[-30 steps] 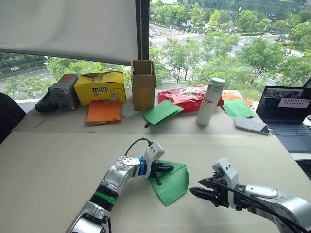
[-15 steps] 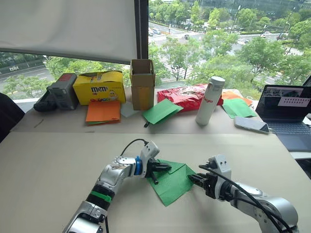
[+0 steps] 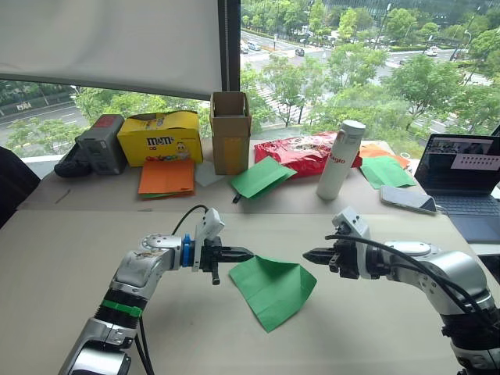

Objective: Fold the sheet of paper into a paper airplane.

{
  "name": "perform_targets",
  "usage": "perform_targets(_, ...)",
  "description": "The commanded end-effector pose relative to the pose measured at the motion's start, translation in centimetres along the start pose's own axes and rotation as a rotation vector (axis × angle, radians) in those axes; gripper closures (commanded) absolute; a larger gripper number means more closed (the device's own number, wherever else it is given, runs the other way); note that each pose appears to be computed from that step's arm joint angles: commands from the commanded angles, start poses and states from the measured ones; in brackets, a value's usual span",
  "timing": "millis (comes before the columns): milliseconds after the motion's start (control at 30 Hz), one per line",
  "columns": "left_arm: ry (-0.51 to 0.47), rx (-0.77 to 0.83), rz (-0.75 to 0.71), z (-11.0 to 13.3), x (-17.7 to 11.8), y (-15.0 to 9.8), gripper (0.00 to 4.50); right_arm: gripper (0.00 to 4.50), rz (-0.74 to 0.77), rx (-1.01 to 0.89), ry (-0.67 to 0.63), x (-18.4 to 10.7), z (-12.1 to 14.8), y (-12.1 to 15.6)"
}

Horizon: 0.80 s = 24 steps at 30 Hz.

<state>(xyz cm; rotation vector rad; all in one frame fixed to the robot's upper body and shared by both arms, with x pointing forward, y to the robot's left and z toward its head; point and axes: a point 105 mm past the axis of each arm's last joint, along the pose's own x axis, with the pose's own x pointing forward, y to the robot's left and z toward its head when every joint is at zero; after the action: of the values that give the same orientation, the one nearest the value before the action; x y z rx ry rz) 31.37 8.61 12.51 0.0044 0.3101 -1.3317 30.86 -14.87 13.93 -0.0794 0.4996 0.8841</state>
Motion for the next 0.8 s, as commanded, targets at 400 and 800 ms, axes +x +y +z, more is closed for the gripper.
perform_targets(400,-0.01,0.021,-0.093,0.2,0.4,-2.4,4.5,1.18,-0.08,0.46,-0.157,-3.7,-4.3,3.9)
perform_targets(800,0.05,0.051,-0.083,-0.2,0.3,-1.1,4.5,2.28,-0.182,0.588,-0.219,-0.4,-5.7,4.5)
